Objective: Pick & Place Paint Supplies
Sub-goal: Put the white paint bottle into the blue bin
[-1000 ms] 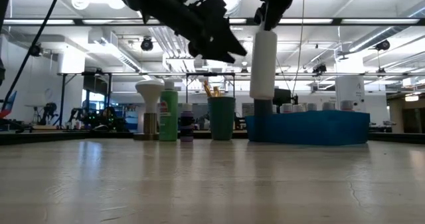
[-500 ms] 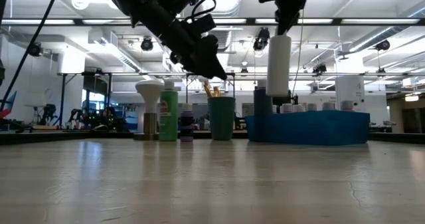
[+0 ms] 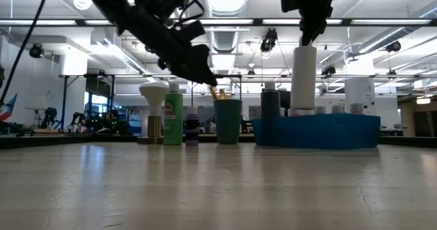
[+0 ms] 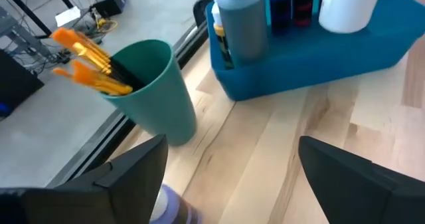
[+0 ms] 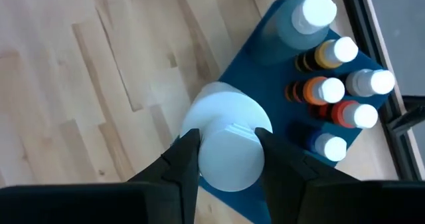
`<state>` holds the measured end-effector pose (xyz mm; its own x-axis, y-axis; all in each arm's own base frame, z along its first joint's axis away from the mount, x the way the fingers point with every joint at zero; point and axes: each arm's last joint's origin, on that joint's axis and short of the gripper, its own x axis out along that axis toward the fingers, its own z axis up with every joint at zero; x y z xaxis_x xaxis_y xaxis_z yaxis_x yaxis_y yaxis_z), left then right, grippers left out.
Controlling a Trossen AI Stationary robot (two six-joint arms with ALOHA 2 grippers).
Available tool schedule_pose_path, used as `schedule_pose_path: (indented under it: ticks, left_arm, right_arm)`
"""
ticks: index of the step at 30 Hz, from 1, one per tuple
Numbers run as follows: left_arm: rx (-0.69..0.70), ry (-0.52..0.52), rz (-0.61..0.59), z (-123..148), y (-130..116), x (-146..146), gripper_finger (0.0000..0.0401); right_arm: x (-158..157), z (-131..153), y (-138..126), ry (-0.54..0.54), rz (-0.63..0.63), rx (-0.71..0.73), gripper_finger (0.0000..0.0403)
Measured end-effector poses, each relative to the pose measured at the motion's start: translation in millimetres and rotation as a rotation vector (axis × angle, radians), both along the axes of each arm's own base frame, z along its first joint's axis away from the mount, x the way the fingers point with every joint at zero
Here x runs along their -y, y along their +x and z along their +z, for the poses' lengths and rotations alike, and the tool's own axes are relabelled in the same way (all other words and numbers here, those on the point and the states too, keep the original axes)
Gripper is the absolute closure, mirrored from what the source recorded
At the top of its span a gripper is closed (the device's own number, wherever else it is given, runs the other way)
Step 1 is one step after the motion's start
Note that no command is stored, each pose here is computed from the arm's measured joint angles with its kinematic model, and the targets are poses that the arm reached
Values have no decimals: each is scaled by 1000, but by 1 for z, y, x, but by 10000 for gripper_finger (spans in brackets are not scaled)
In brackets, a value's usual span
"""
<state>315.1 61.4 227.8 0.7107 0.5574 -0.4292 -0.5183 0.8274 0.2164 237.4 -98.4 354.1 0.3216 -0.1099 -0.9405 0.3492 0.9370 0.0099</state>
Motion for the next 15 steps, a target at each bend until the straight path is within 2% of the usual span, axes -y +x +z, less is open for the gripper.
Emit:
schedule_pose_path:
  ticks: [6, 9, 15]
  left_arm:
    - [102, 12, 2, 4, -30, 6, 66]
    - [188, 25, 4, 9, -44, 8, 66]
    - [261, 46, 24, 13, -69, 11, 66]
  right_arm:
    - [11, -1, -2, -52, -27, -8, 286]
    - [15, -2, -3, -59, -40, 1, 286]
    - [22, -7, -3, -63, -53, 18, 286]
